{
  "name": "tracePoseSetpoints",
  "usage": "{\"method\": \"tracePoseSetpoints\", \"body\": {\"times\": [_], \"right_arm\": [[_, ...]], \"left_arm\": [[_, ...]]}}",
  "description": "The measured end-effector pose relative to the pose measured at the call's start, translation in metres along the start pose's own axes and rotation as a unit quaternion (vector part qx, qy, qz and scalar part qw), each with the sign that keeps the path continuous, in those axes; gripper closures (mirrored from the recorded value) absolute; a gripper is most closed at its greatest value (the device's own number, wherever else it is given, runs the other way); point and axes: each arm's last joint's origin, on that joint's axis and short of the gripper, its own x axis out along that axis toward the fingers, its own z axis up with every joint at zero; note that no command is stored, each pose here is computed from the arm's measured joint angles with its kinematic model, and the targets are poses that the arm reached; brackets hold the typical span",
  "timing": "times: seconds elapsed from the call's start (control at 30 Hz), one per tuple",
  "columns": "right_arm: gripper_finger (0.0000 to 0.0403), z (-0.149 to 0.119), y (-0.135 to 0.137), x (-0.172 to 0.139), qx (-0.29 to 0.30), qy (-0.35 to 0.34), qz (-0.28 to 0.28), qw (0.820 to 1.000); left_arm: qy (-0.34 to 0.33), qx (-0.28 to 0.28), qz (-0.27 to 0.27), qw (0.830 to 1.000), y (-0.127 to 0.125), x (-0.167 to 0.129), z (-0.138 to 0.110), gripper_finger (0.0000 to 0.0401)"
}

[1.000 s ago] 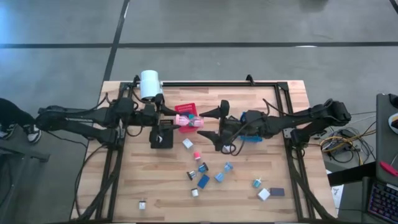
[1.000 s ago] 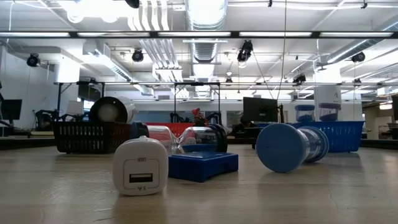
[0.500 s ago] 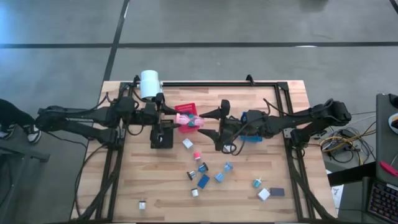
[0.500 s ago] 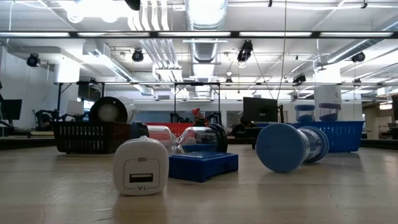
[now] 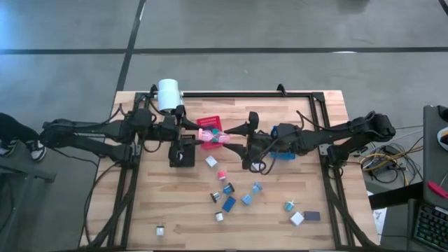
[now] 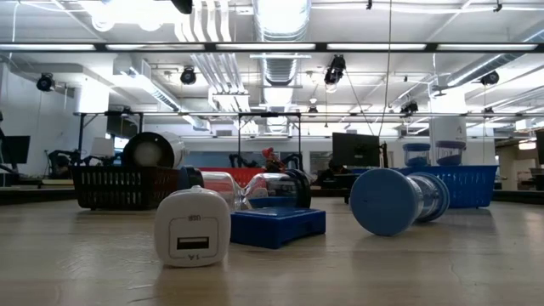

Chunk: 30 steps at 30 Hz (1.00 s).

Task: Pick & Place Office items
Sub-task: Put the pink hourglass into the blue bin

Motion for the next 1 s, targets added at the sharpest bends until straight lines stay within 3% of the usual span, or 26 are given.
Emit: {"method": "tracePoseSetpoints", "body": {"times": [0.57, 0.83, 1.0], "right_arm": [[0.0146, -0.0057, -0.0044, 0.0013, 0.025, 0.008, -0.006, 1.0], [0.0203, -0.0058, -0.0042, 0.0013, 0.025, 0.009, -0.005, 1.0], [0.0207, -0.0058, -0.0042, 0.0013, 0.025, 0.009, -0.005, 1.0]], "left_arm": [[0.0, 0.0, -0.002, 1.0, -0.0001, 0.0, 0.0001, 0.02], [-0.001, 0.0, -0.002, 1.0, 0.0, -0.0001, 0.0002, 0.02], [0.0, 0.002, -0.003, 1.0, 0.0, -0.0001, 0.0001, 0.02]]}}
